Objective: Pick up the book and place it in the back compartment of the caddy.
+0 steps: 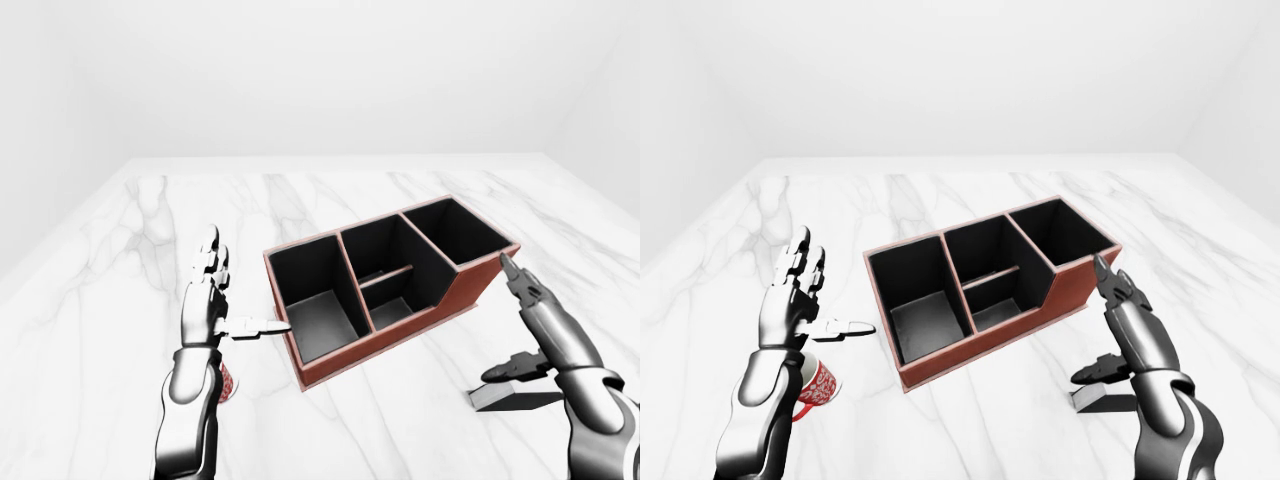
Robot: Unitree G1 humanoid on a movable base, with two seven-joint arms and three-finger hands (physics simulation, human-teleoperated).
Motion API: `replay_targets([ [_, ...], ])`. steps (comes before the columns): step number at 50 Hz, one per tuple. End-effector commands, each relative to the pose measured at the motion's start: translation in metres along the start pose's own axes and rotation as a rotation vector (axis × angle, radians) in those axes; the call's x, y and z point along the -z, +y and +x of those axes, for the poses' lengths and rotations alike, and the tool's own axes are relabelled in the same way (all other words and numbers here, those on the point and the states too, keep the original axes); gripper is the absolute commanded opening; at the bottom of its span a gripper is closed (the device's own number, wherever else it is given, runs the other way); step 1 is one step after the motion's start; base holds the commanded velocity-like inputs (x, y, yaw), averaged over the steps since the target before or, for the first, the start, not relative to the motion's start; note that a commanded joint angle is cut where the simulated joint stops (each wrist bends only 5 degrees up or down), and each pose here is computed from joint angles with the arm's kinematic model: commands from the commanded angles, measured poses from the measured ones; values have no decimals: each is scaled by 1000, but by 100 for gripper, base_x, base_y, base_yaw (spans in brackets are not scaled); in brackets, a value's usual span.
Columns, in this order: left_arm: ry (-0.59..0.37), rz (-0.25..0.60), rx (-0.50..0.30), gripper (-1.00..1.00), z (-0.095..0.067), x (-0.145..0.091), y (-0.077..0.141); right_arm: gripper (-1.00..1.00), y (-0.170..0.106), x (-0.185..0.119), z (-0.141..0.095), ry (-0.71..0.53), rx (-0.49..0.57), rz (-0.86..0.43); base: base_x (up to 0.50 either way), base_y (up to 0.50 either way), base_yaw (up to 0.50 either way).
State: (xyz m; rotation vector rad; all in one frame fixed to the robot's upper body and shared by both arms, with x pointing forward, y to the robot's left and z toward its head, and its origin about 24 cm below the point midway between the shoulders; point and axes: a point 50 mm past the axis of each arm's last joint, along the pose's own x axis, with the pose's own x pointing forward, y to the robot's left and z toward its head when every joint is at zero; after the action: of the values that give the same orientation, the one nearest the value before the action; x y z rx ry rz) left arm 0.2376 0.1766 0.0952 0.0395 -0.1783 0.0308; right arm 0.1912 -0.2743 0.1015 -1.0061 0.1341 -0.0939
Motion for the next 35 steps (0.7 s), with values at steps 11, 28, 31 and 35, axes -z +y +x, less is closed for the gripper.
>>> replay_targets([
  [11, 5, 2, 3, 100, -1, 1, -1, 100, 10, 13, -6, 60, -59, -16, 0, 0, 0],
  [28, 8, 3, 4, 100, 0, 2, -1, 100, 16, 21, -11, 103, -97, -17, 0, 0, 0],
  [31, 9, 3, 4, 100, 0, 2, -1, 100, 16, 22, -11, 109, -99, -19, 0, 0, 0],
  [35, 9, 4, 4, 100, 0, 2, -2, 100, 16, 23, -12, 114, -104, -22, 0, 0, 0],
])
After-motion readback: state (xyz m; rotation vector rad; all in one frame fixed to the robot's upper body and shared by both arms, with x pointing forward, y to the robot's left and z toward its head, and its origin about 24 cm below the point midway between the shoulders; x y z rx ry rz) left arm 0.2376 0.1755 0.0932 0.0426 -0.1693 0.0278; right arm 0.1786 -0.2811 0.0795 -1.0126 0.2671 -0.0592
